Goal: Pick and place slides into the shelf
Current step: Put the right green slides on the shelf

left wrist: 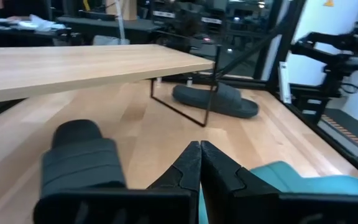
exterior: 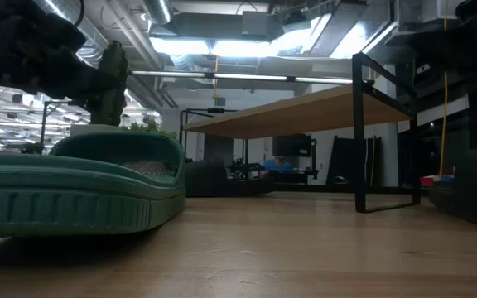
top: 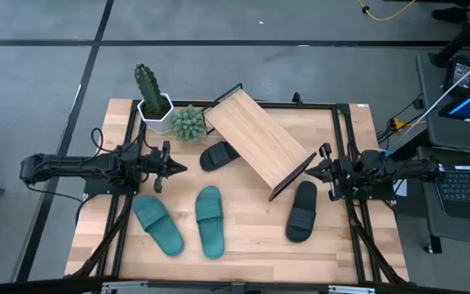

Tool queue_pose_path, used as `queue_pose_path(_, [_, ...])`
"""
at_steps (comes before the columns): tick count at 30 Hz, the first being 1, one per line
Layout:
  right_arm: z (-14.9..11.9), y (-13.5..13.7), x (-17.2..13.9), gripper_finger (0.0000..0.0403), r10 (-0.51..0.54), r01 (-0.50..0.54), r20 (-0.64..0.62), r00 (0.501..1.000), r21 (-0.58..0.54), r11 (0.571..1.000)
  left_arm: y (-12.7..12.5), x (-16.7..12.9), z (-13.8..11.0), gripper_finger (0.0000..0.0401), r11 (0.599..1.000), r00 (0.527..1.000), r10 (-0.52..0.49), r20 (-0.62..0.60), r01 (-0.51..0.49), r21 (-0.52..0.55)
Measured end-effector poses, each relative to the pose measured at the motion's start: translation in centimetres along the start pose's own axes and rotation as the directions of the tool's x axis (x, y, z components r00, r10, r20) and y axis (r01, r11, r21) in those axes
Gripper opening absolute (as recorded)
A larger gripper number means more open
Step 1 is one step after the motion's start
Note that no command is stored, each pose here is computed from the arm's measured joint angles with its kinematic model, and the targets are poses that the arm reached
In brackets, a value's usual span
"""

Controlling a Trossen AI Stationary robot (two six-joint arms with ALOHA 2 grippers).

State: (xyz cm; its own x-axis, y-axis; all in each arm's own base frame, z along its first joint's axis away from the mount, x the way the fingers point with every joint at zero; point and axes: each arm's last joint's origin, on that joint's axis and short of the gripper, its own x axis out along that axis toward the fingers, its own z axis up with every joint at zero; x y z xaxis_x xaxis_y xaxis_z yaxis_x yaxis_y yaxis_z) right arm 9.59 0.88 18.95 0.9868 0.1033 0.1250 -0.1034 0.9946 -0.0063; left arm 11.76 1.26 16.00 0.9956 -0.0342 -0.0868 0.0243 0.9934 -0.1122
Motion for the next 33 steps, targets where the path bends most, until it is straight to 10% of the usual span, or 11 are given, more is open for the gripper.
queue_pose_path(13, [3.6,0.9,2.9,0.0003,0.05,-0.054,-0.161,0.986,-0.021,0.998,-0.6,0.1,0.1,0.0003,0.992,0.999,-0.039,0.016,0.037,0.121])
queue_pose_path(33, [2.2,3.0,6.4,0.0009,0.068,-0.073,-0.199,0.978,-0.019,0.997,-0.6,0.1,0.2,0.0003,0.99,0.999,-0.038,0.017,0.035,0.134])
